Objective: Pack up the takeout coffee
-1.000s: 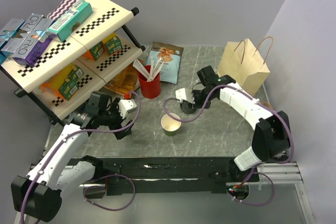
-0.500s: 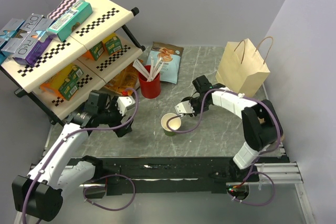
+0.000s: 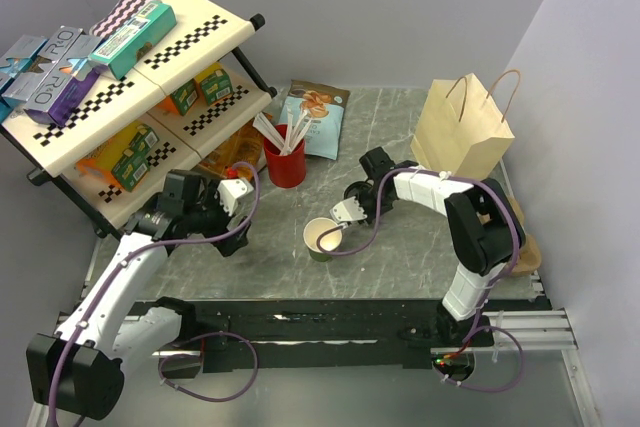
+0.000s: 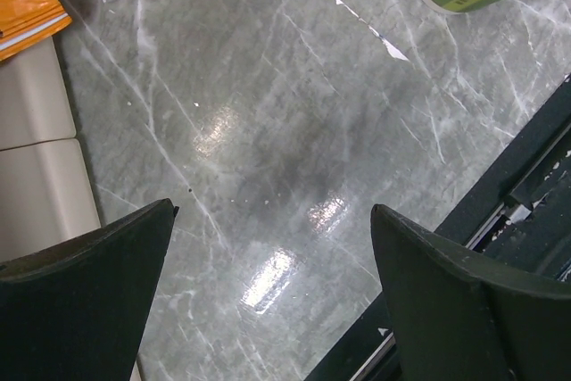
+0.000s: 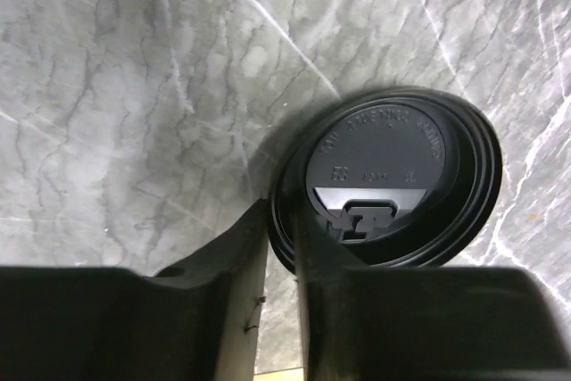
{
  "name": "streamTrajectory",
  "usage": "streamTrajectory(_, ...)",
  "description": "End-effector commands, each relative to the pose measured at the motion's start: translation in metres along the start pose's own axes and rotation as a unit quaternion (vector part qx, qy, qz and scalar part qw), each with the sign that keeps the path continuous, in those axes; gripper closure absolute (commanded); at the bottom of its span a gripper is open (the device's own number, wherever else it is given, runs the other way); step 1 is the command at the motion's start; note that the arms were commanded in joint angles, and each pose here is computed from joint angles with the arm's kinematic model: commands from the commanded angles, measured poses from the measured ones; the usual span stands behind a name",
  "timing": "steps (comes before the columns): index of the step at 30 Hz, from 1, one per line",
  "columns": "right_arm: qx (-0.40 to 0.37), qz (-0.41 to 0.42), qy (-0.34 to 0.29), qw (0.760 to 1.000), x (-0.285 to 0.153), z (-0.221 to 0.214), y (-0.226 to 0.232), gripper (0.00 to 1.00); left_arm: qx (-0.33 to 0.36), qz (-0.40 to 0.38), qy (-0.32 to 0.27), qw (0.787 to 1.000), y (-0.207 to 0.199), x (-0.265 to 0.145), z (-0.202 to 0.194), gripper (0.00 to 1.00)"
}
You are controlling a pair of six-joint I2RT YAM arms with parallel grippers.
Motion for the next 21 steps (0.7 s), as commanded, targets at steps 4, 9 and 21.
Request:
streamTrajectory(4, -0.029, -0.014, -0.005, 0.999, -0.003, 0.004, -0.01, 0.86, 0.006, 0.01, -0.028, 1.0, 0.005, -0.003, 0.02, 0.02)
streamTrajectory(9, -0.013, -0.042, -0.005, 0.999, -0.022, 0.009, -0.013, 0.98, 0.011, 0.004, -0.031, 0.999, 0.004, -0.003, 0.024, 0.02)
streamTrajectory(21, 0.254, -0.105, -0.198, 0.941, -0.176, 0.097, -0.032, 1.0, 0.04, -0.064, -0.1, 0.992, -0.023, -0.007, 0.063, 0.05)
Point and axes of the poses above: each gripper's point midway between its finger pads, its own x axis out along the fingers, its own y axis along the line the jaws close on, z = x × y, the point moved 1 cm from there along -x, back along the fingers, and after that the axes turned 15 degrees about -x, right-handed, at the moved point
